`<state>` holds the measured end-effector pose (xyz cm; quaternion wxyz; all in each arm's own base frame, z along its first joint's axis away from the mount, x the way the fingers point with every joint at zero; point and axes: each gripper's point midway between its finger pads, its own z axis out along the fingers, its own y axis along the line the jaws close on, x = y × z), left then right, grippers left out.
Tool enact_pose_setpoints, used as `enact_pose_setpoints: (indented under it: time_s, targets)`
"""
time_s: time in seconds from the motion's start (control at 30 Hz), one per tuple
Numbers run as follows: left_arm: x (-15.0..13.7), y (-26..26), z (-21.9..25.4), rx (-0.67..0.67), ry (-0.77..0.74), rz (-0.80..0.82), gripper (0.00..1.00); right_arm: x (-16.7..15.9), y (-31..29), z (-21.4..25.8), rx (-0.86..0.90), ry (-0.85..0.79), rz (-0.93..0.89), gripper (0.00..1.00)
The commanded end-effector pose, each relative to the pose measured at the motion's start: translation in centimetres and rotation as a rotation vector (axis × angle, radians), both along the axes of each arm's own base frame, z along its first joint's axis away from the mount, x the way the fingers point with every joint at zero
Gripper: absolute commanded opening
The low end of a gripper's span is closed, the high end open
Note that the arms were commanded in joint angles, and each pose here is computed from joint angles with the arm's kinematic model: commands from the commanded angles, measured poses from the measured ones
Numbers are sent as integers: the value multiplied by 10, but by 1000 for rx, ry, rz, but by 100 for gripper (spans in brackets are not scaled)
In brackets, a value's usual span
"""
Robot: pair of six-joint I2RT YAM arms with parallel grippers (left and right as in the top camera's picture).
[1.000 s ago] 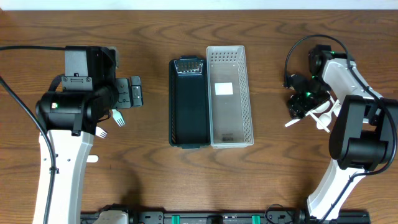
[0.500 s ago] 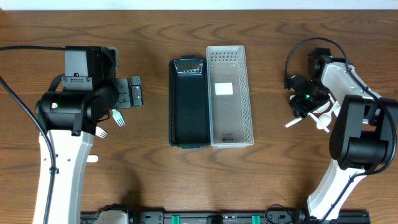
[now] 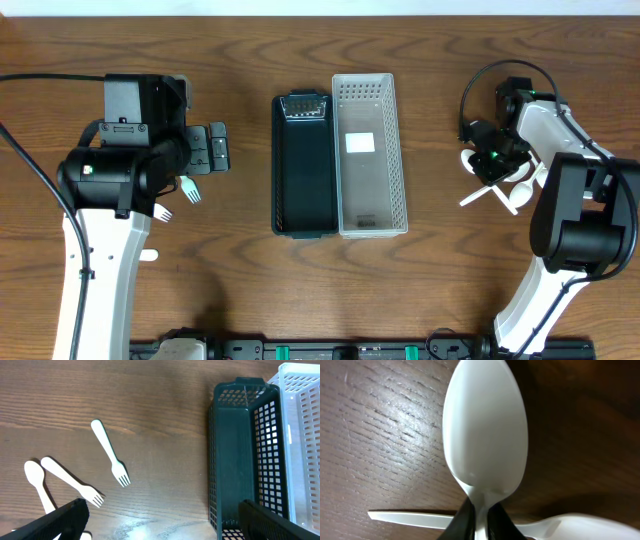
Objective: Pack container
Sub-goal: 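Lower the right gripper onto the spoon pile and grasp a spoon, then carry the spoon into the white basket and release it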
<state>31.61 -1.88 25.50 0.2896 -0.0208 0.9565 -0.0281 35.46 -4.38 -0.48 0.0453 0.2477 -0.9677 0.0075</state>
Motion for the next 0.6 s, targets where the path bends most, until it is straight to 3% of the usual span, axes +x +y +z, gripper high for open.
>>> enact_pose_setpoints:
  time_s: [0.0,0.27,0.57]
  targets:
    - [0,3,0,7,4,15,98,1,3,-7,9,-11,-75,4]
    - [0,3,0,8,4,15,98,27,16,24,-1,-63,-229,1]
    - [0,3,0,7,4,15,98,95,91,137,140,-279,-390,1]
